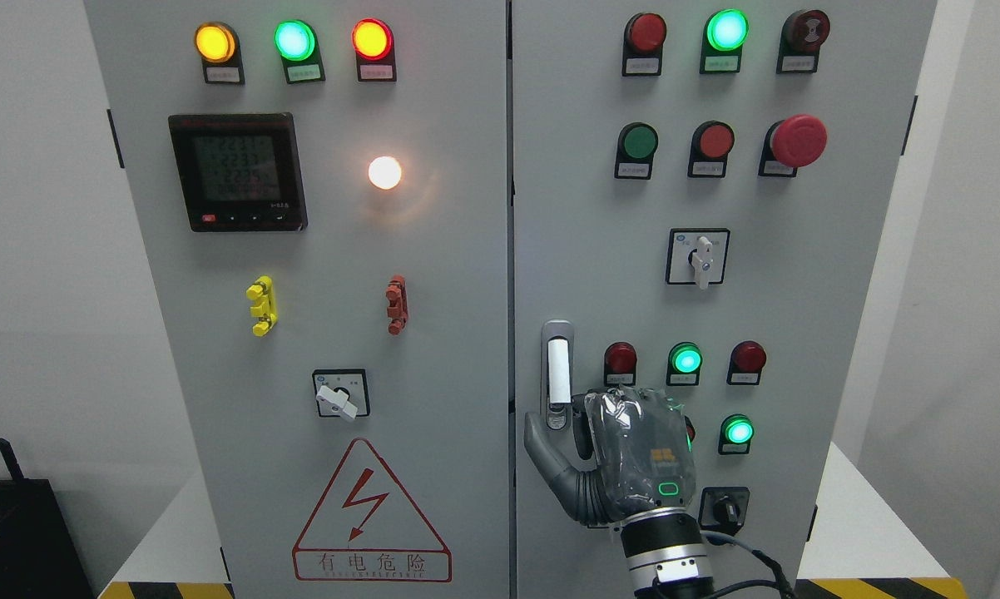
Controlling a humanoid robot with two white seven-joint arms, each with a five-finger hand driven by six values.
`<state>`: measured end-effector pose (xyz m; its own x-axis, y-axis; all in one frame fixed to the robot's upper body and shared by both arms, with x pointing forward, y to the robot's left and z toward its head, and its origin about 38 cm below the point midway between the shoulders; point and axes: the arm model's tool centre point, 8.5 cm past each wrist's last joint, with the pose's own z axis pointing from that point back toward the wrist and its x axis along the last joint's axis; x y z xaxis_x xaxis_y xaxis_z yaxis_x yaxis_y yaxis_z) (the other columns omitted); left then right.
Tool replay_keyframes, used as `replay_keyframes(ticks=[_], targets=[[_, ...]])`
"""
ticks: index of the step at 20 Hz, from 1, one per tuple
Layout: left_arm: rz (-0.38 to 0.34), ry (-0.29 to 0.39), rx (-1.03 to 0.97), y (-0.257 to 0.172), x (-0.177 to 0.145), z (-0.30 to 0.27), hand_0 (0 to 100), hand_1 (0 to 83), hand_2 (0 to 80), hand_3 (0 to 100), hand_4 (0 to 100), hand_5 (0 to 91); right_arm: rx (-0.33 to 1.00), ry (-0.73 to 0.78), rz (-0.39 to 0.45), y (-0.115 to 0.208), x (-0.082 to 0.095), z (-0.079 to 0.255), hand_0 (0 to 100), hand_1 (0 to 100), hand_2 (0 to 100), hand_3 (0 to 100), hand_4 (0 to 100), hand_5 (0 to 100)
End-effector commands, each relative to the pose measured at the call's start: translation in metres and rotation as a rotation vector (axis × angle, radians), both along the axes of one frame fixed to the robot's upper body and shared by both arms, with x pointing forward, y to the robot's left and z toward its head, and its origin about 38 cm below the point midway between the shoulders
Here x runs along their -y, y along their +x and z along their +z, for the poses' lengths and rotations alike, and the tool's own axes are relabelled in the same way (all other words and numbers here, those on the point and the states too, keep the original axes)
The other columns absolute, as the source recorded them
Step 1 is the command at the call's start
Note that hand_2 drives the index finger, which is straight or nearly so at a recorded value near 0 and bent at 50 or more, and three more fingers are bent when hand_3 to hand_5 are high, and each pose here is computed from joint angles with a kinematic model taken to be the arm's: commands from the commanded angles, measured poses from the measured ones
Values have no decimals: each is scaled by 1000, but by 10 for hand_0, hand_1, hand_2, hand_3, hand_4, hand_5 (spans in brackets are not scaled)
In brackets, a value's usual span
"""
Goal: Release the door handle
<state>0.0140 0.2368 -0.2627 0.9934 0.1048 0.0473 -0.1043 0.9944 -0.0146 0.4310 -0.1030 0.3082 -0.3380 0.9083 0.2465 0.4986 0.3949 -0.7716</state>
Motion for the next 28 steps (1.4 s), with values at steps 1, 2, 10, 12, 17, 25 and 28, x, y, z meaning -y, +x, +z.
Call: replay_keyframes(ticks=[1,2,10,12,17,25,28], targets=[[18,-1,-1,0,0,0,120,389,0,0,0,0,-12,-5,-2,5,0,-2,475,162,1000,1000,1000,1000],[18,-1,1,0,0,0,120,389,0,0,0,0,-11,-5,-1,6,0,-1,481,167,1000,1000,1000,1000],[18,-1,1,0,0,0,120,389,0,0,0,0,-8,0,-16,9,6,1,507,174,1000,1000,1000,1000],[18,-1,-1,0,0,0,120,389,0,0,0,0,-7,0,-15,9,6,1,515,171,1000,1000,1000,1000],[18,-1,-1,0,0,0,120,389,0,0,0,0,-9,2,-18,9,7,1,543,176,1000,1000,1000,1000],[18,-1,1,0,0,0,120,389,0,0,0,0,-9,5,-27,10,9,1,559,202,1000,1000,1000,1000],[18,-1,1,0,0,0,120,389,0,0,0,0,-8,5,-27,10,9,2,561,209,1000,1000,1000,1000]])
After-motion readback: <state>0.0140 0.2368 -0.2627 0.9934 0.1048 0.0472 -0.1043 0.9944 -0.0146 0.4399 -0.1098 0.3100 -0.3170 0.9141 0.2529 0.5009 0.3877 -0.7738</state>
